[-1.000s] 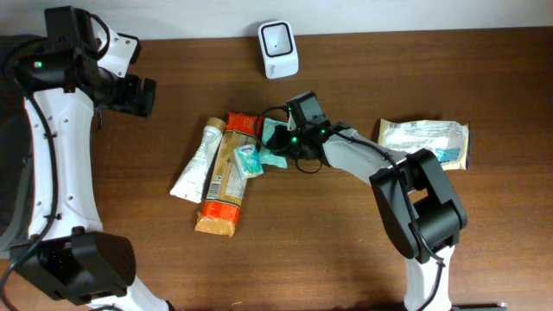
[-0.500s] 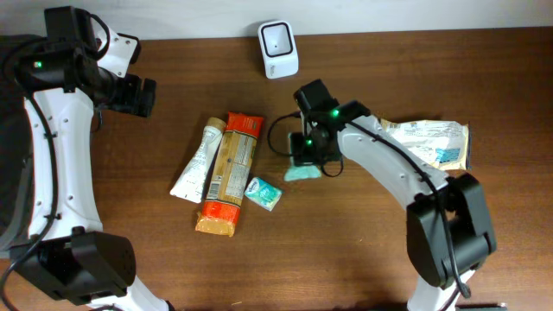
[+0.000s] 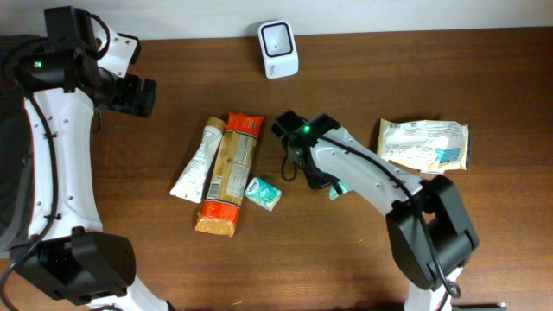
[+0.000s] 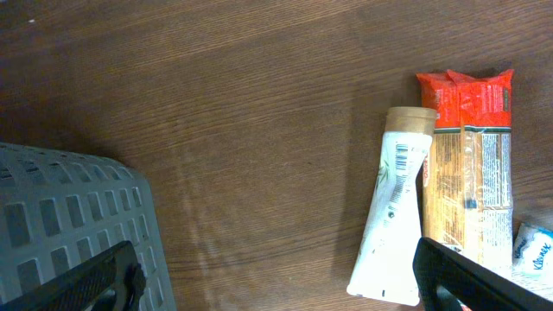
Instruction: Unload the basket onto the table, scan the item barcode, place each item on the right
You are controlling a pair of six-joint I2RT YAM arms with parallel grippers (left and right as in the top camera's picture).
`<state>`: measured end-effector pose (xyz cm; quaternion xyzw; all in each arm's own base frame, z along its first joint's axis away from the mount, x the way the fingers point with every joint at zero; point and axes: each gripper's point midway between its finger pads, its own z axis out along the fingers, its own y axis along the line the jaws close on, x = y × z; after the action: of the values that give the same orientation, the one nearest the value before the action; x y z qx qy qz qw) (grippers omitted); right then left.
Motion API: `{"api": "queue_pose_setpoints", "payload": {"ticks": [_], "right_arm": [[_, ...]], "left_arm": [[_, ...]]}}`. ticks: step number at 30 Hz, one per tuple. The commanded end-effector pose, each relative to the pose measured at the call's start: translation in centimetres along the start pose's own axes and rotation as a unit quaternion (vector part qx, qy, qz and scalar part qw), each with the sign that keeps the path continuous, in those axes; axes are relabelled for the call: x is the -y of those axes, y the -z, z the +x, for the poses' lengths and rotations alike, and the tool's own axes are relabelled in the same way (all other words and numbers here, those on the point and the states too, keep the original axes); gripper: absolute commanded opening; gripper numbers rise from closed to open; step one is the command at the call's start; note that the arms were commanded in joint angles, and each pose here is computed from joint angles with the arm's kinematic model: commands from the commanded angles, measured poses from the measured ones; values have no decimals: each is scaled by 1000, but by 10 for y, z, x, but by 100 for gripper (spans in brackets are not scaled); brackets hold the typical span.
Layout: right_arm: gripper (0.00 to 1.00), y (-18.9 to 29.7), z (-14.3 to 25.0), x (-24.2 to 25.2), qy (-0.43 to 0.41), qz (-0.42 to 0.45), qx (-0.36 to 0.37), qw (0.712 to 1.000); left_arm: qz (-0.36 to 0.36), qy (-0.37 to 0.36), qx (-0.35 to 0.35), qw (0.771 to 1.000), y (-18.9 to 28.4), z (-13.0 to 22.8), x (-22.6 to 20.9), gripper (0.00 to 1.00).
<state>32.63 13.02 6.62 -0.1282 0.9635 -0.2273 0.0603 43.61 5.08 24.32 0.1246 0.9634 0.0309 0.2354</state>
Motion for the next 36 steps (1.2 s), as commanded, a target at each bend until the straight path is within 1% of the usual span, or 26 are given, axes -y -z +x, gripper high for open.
{"api": "queue_pose_setpoints", "payload": {"ticks": [1,3,4,6,8,9,10,11,12,14,17,19,20,21,24,27,28,29,31,32,33,34,35,36], "right_arm": [[12,-6,-6,6,-5,34,6,999],[13,-10,-6,1,-3,30,0,1000],[20,-13,-4,-3,4,24,-6,1000],[28,-13,-1,-17,35,-11,-14,999],[32,-10,-3,-30,56,-30,-6,998],[36,-8,-3,-34,64,-31,-3,997],[51,-3,-3,-40,73,-32,4,997],[62,2,-5,-45,78,-34,13,996],[70,8,-8,-51,81,-40,21,996],[79,17,-11,-64,84,-71,25,994],[79,34,-5,-98,144,-182,14,972],[76,37,-10,-91,130,-182,16,975],[75,37,-15,-77,92,-169,11,981],[76,34,-21,-50,35,-146,-2,989],[75,15,-23,-6,-31,-139,-38,989],[71,-2,-13,10,-51,-133,-66,988],[66,-6,-10,12,-59,-130,-73,987],[60,-12,-8,19,-86,-120,-82,986],[42,-18,-9,28,-119,-124,-87,981],[28,-20,-12,30,-133,-127,-84,979],[18,-20,-15,28,-135,-133,-80,979],[10,-20,-17,26,-137,-140,-76,978],[4,-19,-20,24,-139,-145,-72,977],[4,-19,-21,23,-139,-149,-70,976]], "left_arm": [[-1,-6,13,1000,9,-3,-2,99],[-2,-5,13,1000,9,-3,-2,99],[-2,-4,12,1000,9,-2,-3,99],[-2,-4,12,1000,9,-2,-3,99],[-2,-4,12,1000,9,-2,-3,99],[-2,-4,12,1000,9,-2,-3,99],[-2,-4,12,1000,9,-2,-4,99],[-2,-4,12,1000,9,-2,-3,99],[-2,-4,12,1000,9,-2,-3,99],[-2,-4,12,1000,9,-2,-3,99],[-2,-4,12,1000,9,-2,-3,99],[-2,-4,12,1000,9,-2,-3,99],[-2,-4,12,1000,9,-2,-3,99],[-2,-4,12,1000,9,-2,-3,99],[-2,-4,12,1000,9,-2,-3,99],[-2,-4,12,1000,9,-2,-3,99],[-2,-4,12,1000,9,-2,-3,99],[-2,-4,12,1000,9,-2,-3,99],[-2,-4,12,1000,9,-2,-4,99],[-2,-4,12,1000,9,-2,-4,99],[-2,-4,12,1000,9,-2,-3,99],[-2,-4,12,1000,9,-2,-3,99],[-2,-4,12,1000,9,-2,-3,99],[-2,-4,12,1000,9,-2,-3,99]]}}
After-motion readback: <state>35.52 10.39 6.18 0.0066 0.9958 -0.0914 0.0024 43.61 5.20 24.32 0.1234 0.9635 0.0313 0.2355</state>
